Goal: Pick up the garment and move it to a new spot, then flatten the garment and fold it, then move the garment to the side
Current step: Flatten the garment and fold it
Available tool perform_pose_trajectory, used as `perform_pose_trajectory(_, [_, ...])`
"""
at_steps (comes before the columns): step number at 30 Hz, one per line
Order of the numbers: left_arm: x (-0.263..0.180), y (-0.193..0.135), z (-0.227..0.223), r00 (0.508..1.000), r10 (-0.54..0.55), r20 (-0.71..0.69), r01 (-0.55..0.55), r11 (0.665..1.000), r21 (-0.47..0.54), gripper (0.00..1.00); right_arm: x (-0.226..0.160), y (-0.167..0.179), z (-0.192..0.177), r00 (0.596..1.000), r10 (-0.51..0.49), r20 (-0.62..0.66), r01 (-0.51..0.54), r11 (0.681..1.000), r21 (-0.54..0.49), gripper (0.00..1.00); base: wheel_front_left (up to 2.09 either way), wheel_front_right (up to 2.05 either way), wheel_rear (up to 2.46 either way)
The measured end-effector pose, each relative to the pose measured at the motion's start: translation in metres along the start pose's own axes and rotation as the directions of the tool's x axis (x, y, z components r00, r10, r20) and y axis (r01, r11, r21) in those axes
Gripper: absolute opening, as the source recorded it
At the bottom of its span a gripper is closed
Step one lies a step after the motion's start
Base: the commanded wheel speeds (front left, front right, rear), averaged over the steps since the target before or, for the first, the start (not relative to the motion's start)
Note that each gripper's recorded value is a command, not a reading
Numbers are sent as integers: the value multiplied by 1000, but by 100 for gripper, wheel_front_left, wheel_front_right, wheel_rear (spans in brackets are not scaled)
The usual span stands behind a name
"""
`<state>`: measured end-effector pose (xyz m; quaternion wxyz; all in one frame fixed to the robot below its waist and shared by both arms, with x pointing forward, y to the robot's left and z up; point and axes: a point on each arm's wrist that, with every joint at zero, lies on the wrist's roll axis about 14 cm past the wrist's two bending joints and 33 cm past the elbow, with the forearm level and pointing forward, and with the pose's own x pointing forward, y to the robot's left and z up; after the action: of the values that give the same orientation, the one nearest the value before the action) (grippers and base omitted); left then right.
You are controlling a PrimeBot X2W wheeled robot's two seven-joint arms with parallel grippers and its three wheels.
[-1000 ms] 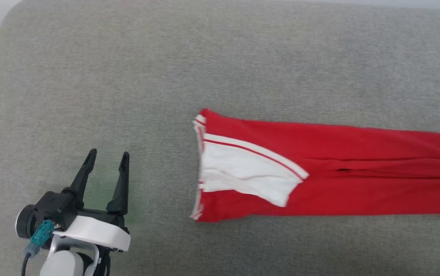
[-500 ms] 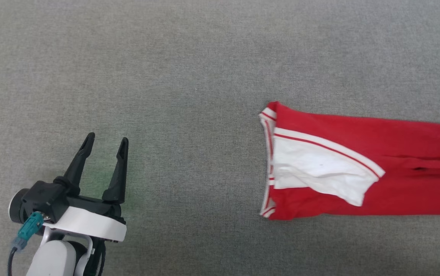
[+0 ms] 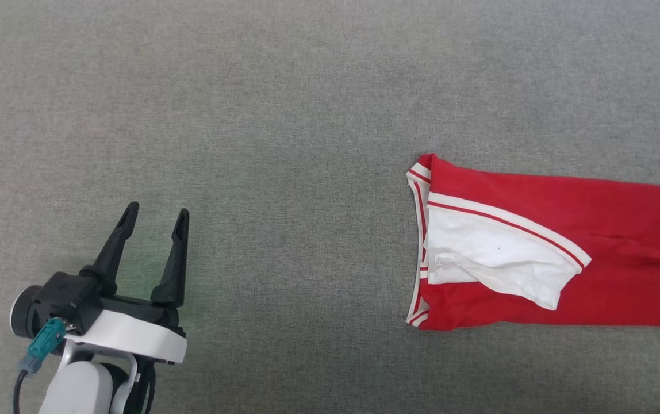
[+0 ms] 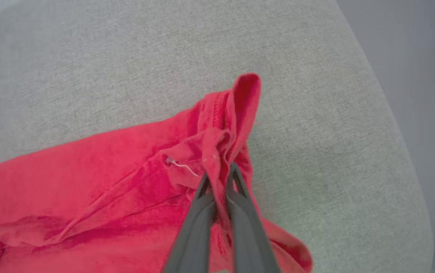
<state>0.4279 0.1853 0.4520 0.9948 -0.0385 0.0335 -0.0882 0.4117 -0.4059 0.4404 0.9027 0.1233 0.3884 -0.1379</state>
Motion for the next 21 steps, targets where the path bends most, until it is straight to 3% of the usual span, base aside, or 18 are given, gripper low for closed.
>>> perform_pose_trajectory(5, [-4,4,7,1000,17,15,-17,1000,6,100,-7,43,-4,994,112,-16,-113,990,-89,0,0,0,0])
perform_pose_trajectory(9, [-10,8,12,999,37,29,-37,999,5,100,-12,89,-10,971,237,-29,-238,960,-145,0,0,0,0])
perform_pose_trajectory(15, [-21,19,14,996,79,31,-79,997,1,100,-23,167,-37,898,425,-113,-439,868,-230,0,0,0,0])
perform_pose_trajectory(21, [-27,30,13,994,111,22,-111,994,-2,100,-34,243,-65,792,570,-219,-611,734,-297,0,0,0,0])
